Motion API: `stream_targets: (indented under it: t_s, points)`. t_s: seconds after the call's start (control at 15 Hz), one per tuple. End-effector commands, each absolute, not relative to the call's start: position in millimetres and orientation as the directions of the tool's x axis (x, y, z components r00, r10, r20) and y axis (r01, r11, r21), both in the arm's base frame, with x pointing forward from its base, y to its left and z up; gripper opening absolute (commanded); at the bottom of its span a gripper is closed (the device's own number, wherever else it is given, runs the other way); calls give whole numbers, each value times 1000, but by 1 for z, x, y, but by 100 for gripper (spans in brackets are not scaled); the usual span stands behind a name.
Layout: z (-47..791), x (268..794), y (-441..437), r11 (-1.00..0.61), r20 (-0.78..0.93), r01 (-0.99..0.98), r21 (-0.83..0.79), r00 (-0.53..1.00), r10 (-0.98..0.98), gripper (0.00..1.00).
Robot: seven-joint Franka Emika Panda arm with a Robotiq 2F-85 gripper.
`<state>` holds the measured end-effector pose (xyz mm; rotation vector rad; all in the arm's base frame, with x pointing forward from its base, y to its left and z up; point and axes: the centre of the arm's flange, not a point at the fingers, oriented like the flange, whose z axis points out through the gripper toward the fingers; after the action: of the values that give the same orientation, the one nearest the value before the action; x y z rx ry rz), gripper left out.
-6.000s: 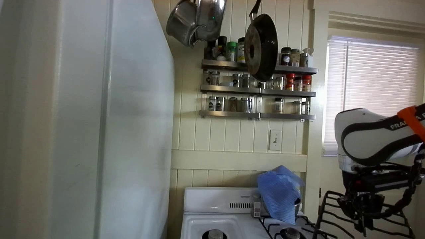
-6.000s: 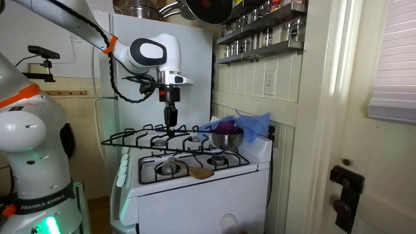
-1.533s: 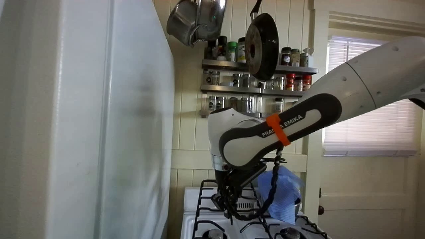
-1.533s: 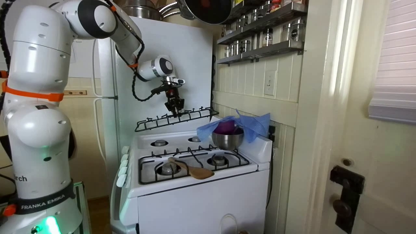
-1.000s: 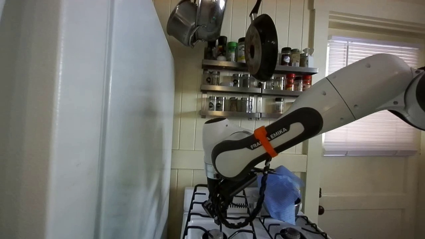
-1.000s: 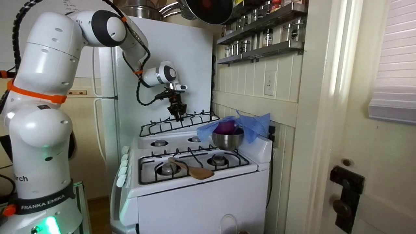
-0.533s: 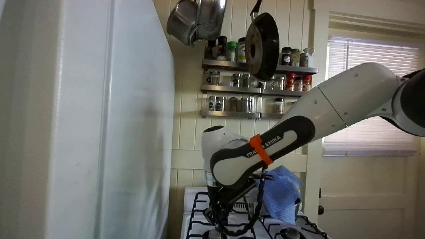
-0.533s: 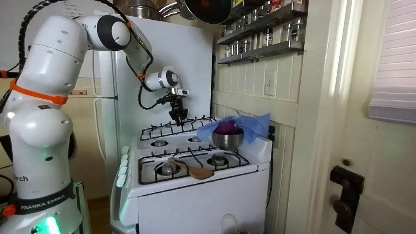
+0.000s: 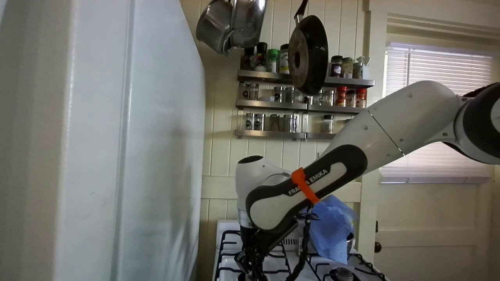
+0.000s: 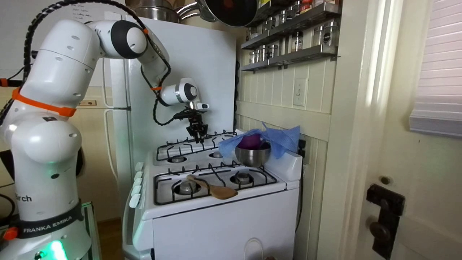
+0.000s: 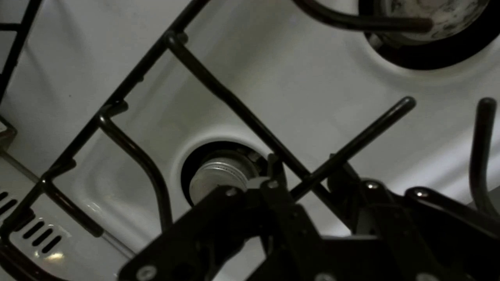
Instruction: Put the towel in the bowl then move the stove cover to the left
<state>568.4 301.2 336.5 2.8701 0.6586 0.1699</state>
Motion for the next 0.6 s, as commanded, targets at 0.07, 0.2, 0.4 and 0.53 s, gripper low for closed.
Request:
stream_targets:
  t_s: [0.07,0.2,0.4,0.53]
  points:
    - [338,547,302,-872,130,450,195,869,477,8]
    - [336,534,294,-870,126,459,181,866,483,8]
    - [347,523,277,-862,86,473,180,866,493,8]
    - [359,520,262,-868,71,466,171,873,483,8]
